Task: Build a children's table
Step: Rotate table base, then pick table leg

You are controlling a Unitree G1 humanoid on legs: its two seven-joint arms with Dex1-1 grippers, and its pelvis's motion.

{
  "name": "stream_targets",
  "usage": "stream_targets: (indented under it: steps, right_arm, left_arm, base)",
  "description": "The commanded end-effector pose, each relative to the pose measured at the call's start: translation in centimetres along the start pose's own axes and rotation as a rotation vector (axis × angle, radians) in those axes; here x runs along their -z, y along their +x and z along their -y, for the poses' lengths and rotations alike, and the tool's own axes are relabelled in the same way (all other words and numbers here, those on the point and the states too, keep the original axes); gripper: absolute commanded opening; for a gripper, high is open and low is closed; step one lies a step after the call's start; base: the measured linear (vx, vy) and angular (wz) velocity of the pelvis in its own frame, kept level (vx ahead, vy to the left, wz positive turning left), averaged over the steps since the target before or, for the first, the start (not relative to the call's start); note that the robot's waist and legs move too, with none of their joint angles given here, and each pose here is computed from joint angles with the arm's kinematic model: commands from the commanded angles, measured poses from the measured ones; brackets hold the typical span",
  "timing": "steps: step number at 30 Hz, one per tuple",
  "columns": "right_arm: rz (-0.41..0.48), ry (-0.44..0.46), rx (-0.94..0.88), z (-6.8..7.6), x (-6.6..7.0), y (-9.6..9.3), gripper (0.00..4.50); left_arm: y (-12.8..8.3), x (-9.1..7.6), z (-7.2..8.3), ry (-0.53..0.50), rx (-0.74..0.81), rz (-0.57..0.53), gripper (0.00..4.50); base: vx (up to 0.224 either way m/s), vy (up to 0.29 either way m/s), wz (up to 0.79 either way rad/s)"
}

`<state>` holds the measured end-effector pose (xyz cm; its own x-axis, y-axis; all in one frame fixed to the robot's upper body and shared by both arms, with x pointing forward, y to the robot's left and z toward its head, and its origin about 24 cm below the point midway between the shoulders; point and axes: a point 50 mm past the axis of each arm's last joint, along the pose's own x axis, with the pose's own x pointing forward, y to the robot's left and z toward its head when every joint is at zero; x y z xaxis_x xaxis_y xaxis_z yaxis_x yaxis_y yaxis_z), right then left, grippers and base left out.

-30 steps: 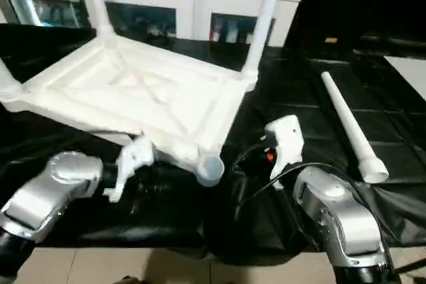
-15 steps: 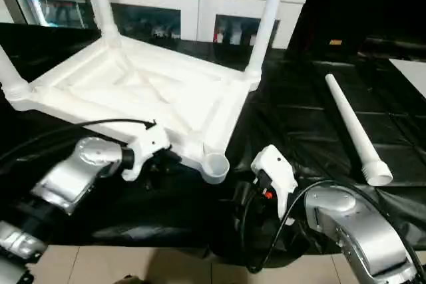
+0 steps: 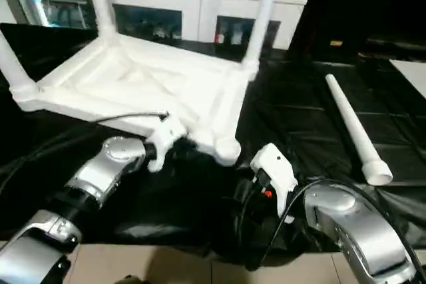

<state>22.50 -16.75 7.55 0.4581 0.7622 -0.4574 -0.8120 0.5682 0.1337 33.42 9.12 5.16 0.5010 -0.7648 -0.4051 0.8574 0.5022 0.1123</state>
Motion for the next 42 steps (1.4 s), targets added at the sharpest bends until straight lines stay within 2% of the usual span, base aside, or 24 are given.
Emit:
stream_targets:
  steps: [1,2,3,6,8,10,12,13,14,19,21,22,28,34,36,38,42]
  right_arm:
    - [0.05,-0.021,0.044,0.2,-0.7,-0.4,4.33]
    - [0.107,-0.02,0.093,0.5,-1.3,-0.5,4.33]
    - [0.107,-0.02,0.093,0.5,-1.3,-0.5,4.33]
    - [0.193,-0.001,0.266,1.8,-2.1,-0.6,4.33]
    - [0.265,0.042,0.467,3.3,-2.7,-0.5,4.33]
    - [0.339,0.101,0.616,4.1,-3.2,-0.3,4.33]
    - [0.369,0.129,0.653,4.3,-3.3,-0.2,4.33]
    - [0.402,0.16,0.732,4.3,-3.5,0.4,4.33]
    - [0.416,0.172,0.762,4.2,-3.6,0.8,4.33]
    - [0.438,0.215,0.805,4.2,-4.0,1.7,4.33]
    - [0.428,0.196,0.831,4.3,-4.2,1.8,4.33]
    - [0.428,0.214,0.839,4.3,-4.2,1.8,4.33]
    - [0.426,0.184,0.894,4.5,-3.9,1.2,4.33]
    - [0.411,0.162,0.909,4.5,-3.9,1.2,4.33]
    - [0.426,0.167,0.891,4.3,-4.1,1.3,4.33]
    - [0.435,0.185,0.871,4.2,-4.3,1.5,4.33]
    - [0.423,0.14,0.835,4.2,-4.6,1.9,4.33]
  left_arm:
    - [-0.7,-1.7,-0.3,0.01,-0.051,0.131,1.41]
    - [-1.4,-2.2,0.0,-0.01,-0.084,0.215,1.41]
    - [-1.4,-2.2,0.0,-0.01,-0.084,0.215,1.41]
    - [-2.8,-2.3,0.6,-0.029,-0.168,0.283,1.41]
    - [-4.2,-2.3,0.3,-0.053,-0.321,0.317,1.41]
    - [-5.6,-2.4,-0.3,-0.04,-0.498,0.34,1.41]
    - [-6.1,-2.5,-0.4,-0.029,-0.565,0.343,1.41]
    - [-6.6,-2.3,-1.0,-0.05,-0.675,0.311,1.41]
    - [-6.7,-2.4,-1.1,-0.072,-0.719,0.303,1.41]
    - [-6.8,-3.1,-1.2,-0.149,-0.807,0.328,1.41]
    - [-6.8,-3.2,-1.1,-0.22,-0.822,0.336,1.41]
    - [-6.8,-3.2,-0.9,-0.242,-0.824,0.343,1.41]
    - [-6.4,-3.1,-0.4,-0.284,-0.813,0.341,1.41]
    - [-6.4,-4.0,0.0,-0.249,-0.78,0.377,1.41]
    - [-6.4,-4.6,0.2,-0.181,-0.756,0.378,1.41]
    - [-6.4,-4.7,0.3,-0.19,-0.751,0.39,1.41]
    - [-6.3,-4.6,0.6,-0.201,-0.723,0.395,1.41]
  base:
    - [0.0,0.0,0.0]
    - [0.0,0.0,0.0]
    - [0.0,0.0,0.0]
    - [0.0,0.0,0.0]
    - [0.0,0.0,0.0]
    - [0.0,0.0,0.0]
    - [0.0,0.0,0.0]
    - [0.0,0.0,0.0]
    - [0.0,0.0,0.0]
    - [0.002,-0.019,0.02]
    - [0.004,-0.154,0.03]
    - [-0.001,-0.21,0.01]
    - [-0.014,-0.207,-0.02]
    - [-0.061,-0.152,0.07]
    - [-0.097,-0.18,-0.15]
    - [-0.1,-0.181,-0.05]
    - [-0.106,-0.108,-0.32]
